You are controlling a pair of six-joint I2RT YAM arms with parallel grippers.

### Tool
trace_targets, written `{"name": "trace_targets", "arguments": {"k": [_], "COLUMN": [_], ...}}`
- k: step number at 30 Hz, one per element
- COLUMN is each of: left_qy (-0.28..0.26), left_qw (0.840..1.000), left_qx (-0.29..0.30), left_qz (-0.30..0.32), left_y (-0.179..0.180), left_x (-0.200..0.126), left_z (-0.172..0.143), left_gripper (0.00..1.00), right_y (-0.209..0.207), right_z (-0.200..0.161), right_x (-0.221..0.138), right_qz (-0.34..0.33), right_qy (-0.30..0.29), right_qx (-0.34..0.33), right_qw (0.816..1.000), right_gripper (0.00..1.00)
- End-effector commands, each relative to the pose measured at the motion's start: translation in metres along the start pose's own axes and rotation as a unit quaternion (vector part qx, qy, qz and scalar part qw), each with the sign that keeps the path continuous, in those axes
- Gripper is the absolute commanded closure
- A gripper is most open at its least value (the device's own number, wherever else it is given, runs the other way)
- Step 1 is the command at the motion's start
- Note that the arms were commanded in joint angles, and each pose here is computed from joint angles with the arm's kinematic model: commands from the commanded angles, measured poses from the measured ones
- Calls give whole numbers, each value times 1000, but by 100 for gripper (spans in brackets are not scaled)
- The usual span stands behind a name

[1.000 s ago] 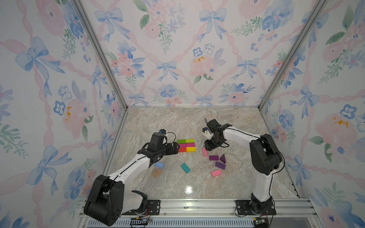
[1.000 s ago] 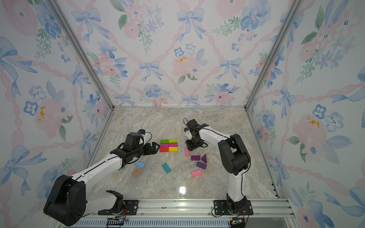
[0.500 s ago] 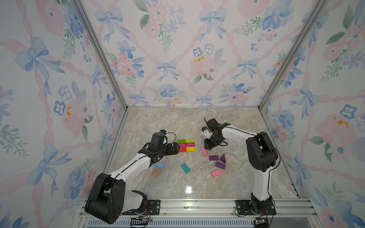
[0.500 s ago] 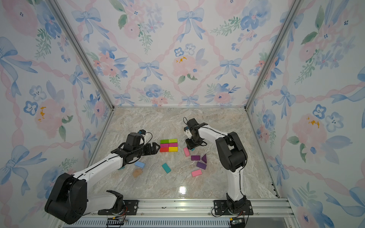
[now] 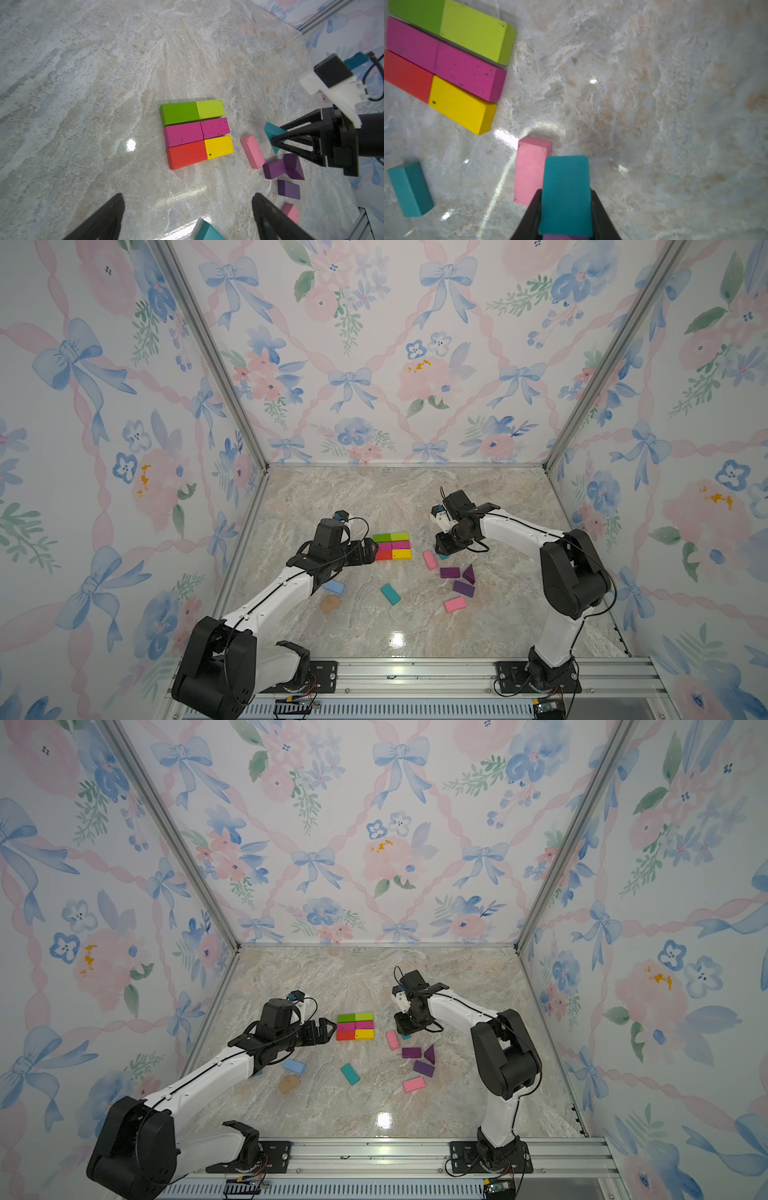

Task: Assemble a piece of candy with building blocks
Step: Pick up the building block from the center of the board, then place the building block at the center of the board.

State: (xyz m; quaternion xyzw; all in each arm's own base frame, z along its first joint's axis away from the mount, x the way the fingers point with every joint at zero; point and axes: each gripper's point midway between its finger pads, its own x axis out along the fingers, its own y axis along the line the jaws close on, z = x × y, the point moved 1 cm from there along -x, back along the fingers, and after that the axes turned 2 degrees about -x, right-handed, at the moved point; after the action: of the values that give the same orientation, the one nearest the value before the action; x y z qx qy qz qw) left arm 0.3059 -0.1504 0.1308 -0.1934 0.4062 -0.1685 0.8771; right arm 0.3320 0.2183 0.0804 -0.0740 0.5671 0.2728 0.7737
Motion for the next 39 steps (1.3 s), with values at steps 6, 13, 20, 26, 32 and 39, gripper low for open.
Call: {"name": "trace_targets", "arguments": {"k": [6, 13, 20, 26, 32, 39], "left_qy": [21, 33, 36, 41, 40, 46], "left_qw": [1000, 998, 998, 998, 998, 998], "left_qx": [-2, -8, -8, -1, 6, 17], "left_qz": [-20, -44, -47, -48, -49, -48], "left_y": [-2, -6, -7, -11, -18, -23], "left_x": [-3, -11, -13, -10, -9, -7], "left_z": [-13, -30, -33, -32, -28, -32], "left_gripper": [2, 2, 2, 2, 2, 2], "right_y": [112, 124, 116, 101, 89, 85], "right_z": [-15, -21, -34, -51, -63, -67], "right_x": [-6, 28, 55, 68, 71, 68], "right_qz": [203, 267, 245, 206, 177, 166], "right_qy": [-87, -96, -75, -64, -62, -65], "right_qx": [77, 153, 171, 176, 183, 181], "right_qw": [972, 946, 951, 960, 965, 967], "right_gripper": [81, 80, 71, 62, 52, 51]}}
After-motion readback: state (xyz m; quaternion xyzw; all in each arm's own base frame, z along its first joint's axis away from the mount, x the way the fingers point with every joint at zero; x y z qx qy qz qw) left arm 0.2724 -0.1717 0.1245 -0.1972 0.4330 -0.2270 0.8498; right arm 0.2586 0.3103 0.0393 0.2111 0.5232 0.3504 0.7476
